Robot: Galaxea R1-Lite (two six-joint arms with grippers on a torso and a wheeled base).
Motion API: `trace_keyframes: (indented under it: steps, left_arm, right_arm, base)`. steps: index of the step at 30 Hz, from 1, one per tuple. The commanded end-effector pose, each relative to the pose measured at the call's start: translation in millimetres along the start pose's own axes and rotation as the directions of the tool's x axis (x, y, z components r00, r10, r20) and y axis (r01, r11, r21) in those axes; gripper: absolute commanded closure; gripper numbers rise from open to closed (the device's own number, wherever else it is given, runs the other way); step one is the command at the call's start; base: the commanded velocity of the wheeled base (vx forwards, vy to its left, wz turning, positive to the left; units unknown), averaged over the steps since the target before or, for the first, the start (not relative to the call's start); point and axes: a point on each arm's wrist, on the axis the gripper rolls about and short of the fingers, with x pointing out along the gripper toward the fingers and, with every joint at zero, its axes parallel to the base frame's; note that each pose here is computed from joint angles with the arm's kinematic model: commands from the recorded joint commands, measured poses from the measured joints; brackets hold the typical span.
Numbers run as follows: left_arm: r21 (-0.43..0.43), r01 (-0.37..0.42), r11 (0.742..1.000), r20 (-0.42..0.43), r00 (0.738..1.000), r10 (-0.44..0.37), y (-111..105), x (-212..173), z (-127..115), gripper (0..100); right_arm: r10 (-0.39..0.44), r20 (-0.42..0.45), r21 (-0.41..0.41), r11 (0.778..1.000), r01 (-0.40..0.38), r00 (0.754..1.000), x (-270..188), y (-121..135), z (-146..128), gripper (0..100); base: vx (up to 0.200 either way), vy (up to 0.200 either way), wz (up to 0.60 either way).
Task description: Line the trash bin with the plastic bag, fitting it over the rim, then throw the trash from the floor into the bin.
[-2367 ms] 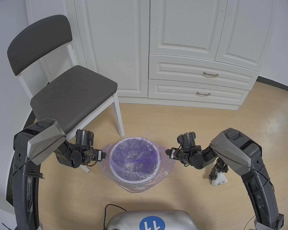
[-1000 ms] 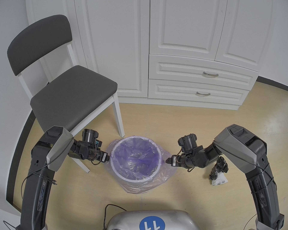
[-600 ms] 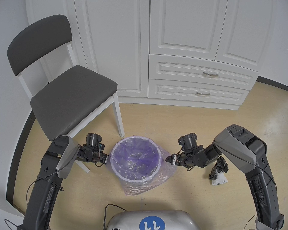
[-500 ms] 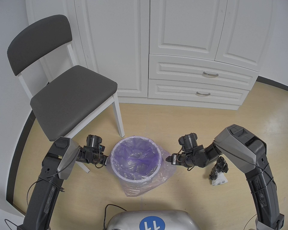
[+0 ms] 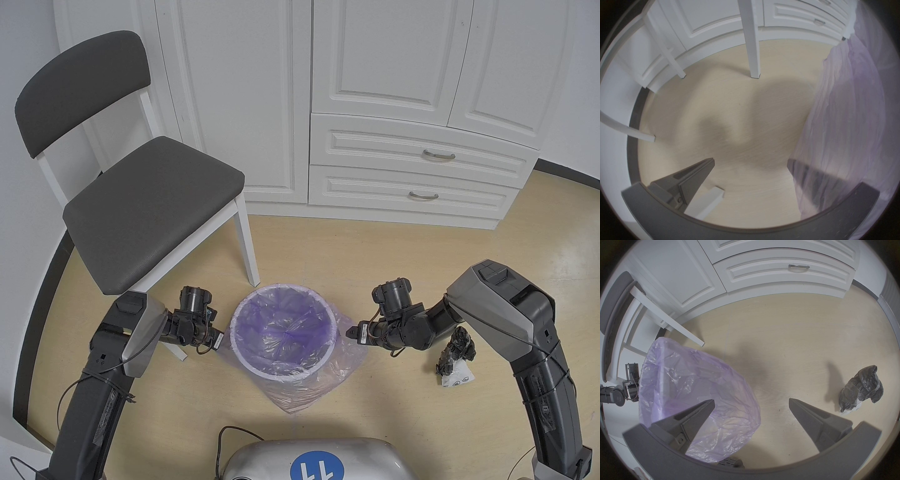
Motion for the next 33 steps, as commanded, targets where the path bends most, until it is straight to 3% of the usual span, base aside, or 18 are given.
trace_keyframes:
  steps: [1, 8, 14, 16, 22, 31, 32, 33]
  left_arm:
    - [0.078, -0.091, 0.993, -0.025, 0.995, 0.093, 25.6, 3.1, -11.3, 0]
    - [0.059, -0.067, 0.996, 0.032, 0.997, 0.066, 26.0, 3.5, -7.1, 0]
    - [-0.131, -0.002, 0.991, 0.222, 0.975, 0.031, -4.2, 2.4, 18.4, 0]
    - [-0.164, 0.024, 0.986, 0.236, 0.972, 0.016, -15.0, -0.3, 24.9, 0]
    - [-0.151, 0.049, 0.987, 0.238, 0.971, -0.012, -32.9, -2.9, 30.9, 0]
    - [-0.192, -0.01, 0.981, 0.235, 0.97, 0.056, -8.7, -5.8, 30.8, 0]
    - [-0.217, -0.054, 0.975, 0.231, 0.967, 0.105, 2.2, -6.5, 29.8, 0]
    - [-0.217, -0.054, 0.975, 0.231, 0.967, 0.105, 2.2, -6.5, 29.8, 0]
  right_arm:
    - [-0.009, -0.002, -0.006, 1.0, 0.009, 1.0, 0.1, -0.3, -1.5, 0]
    - [-0.009, -0.003, -0.013, 1.0, 0.009, 1.0, -0.4, 0.7, -2.6, 0]
    - [-0.012, -0.008, -0.018, 1.0, 0.012, 1.0, -4.4, 0.8, -3.5, 0]
    - [-0.006, -0.004, -0.02, 1.0, 0.006, 1.0, -10.0, 3.5, -1.6, 0]
    - [0.003, 0.003, -0.025, 1.0, -0.002, 1.0, -16.1, 7.2, -0.9, 0]
    - [0.008, 0.01, -0.029, 1.0, -0.008, 1.0, -12.5, 7.5, -1.1, 0]
    - [0.014, 0.016, -0.032, 0.999, -0.014, 1.0, -10.0, 9.4, -1.2, 0]
    - [0.014, 0.016, -0.032, 0.999, -0.014, 1.0, -10.0, 9.4, -1.2, 0]
  base:
    - [0.0, 0.0, 0.0]
    - [0.0, 0.0, 0.0]
    - [0.0, 0.0, 0.0]
    - [0.0, 0.0, 0.0]
    - [0.0, 0.0, 0.0]
    - [0.0, 0.0, 0.0]
    - [0.0, 0.0, 0.0]
    - [0.0, 0.0, 0.0]
